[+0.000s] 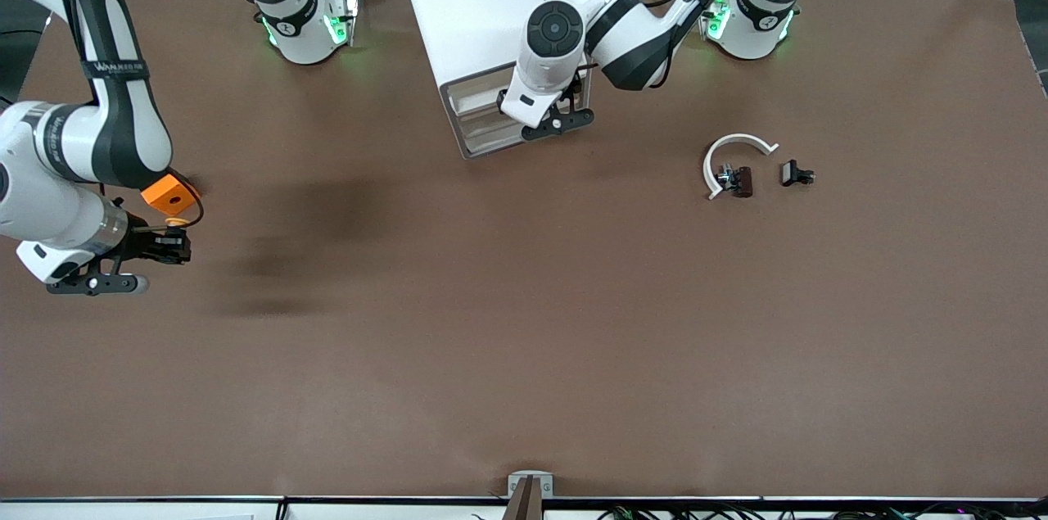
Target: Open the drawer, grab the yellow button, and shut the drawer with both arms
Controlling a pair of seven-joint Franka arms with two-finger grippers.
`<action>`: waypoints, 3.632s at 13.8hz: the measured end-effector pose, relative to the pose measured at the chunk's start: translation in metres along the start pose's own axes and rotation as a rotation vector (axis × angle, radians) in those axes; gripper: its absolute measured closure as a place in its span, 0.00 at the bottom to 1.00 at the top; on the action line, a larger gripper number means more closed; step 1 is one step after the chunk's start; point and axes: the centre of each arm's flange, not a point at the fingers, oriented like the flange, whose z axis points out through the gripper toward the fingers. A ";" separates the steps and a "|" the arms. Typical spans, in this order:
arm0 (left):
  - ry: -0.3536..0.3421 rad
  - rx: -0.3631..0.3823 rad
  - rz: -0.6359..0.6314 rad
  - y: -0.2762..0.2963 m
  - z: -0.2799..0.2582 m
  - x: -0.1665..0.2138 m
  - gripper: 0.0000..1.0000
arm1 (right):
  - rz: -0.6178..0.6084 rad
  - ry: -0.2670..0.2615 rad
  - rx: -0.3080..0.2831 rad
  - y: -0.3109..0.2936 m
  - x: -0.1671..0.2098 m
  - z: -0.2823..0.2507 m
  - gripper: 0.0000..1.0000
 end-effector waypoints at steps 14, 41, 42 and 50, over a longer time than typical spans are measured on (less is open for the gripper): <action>0.054 -0.109 -0.140 -0.006 -0.036 0.059 0.00 | 0.023 0.077 -0.008 0.016 0.008 0.134 0.59; 0.310 -0.052 0.057 -0.322 -0.345 0.279 0.00 | -0.022 -0.035 0.091 -0.050 -0.035 -0.168 0.00; 0.308 -0.042 0.072 -0.331 -0.352 0.273 0.00 | -0.019 -0.040 0.091 -0.053 -0.036 -0.176 0.00; 0.305 0.000 0.160 -0.381 -0.385 0.244 0.00 | 0.040 -0.017 0.080 -0.099 -0.063 -0.236 0.00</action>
